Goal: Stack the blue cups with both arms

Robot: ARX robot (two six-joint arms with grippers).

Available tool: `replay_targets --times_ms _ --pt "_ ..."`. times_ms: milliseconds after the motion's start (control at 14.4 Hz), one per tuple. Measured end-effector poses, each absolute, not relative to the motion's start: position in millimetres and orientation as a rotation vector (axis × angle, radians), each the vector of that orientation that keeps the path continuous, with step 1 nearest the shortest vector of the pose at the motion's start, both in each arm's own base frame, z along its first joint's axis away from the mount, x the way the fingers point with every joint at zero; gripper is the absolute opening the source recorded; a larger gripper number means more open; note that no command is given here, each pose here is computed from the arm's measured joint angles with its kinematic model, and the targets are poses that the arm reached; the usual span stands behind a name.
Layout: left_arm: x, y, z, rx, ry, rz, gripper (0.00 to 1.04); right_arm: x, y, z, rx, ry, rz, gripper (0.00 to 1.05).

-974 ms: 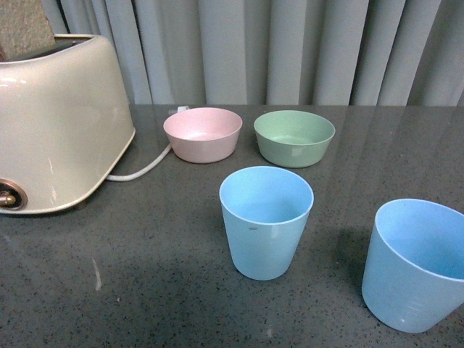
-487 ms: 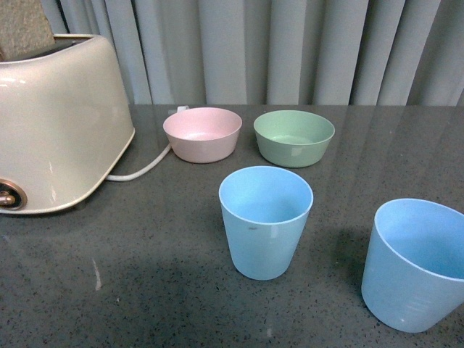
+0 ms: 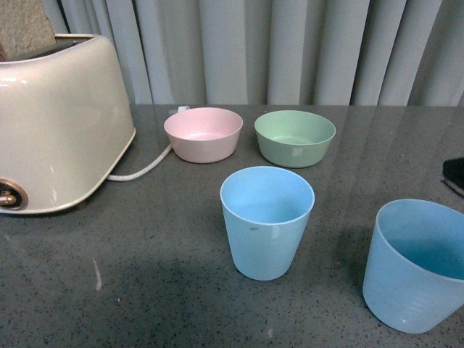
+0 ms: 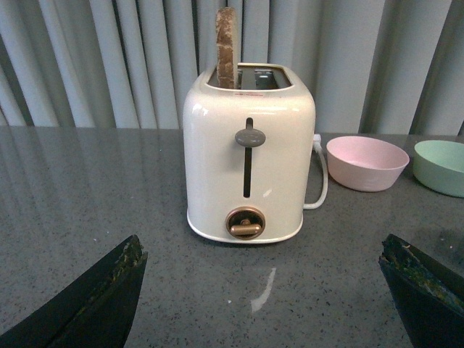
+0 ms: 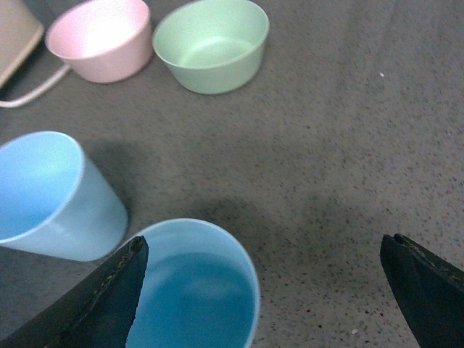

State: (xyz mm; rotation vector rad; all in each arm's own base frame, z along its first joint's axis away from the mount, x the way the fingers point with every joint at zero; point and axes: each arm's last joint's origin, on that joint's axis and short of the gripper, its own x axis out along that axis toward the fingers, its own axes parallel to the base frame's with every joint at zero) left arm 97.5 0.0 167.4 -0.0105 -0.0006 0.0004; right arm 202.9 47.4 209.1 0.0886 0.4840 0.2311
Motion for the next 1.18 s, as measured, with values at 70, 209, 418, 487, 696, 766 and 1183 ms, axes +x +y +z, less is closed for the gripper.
replay_targets --times_ms 70,209,418,487,696,766,1183 --pt "97.5 0.0 167.3 -0.01 0.0 0.0 0.98 208.6 47.8 200.8 0.07 0.529 0.206 0.98" --pt "97.5 0.0 167.4 -0.01 -0.001 0.0 0.98 214.3 48.4 192.1 0.044 0.582 0.186 0.98" --pt "97.5 0.0 167.4 -0.01 -0.001 0.0 0.98 222.7 50.5 179.4 0.036 0.641 0.165 0.85" --pt "97.5 0.0 167.3 -0.01 0.0 0.0 0.98 222.6 51.6 179.7 0.03 0.644 0.163 0.72" --pt "97.5 0.0 167.3 -0.01 0.0 0.0 0.98 222.5 52.5 181.0 0.026 0.661 0.146 0.35" --pt "97.5 0.0 167.4 -0.01 -0.001 0.0 0.98 222.8 52.4 182.9 0.029 0.661 0.139 0.23" --pt "97.5 0.0 167.3 -0.01 0.0 0.0 0.98 216.6 49.2 219.6 0.104 0.554 0.193 0.02"
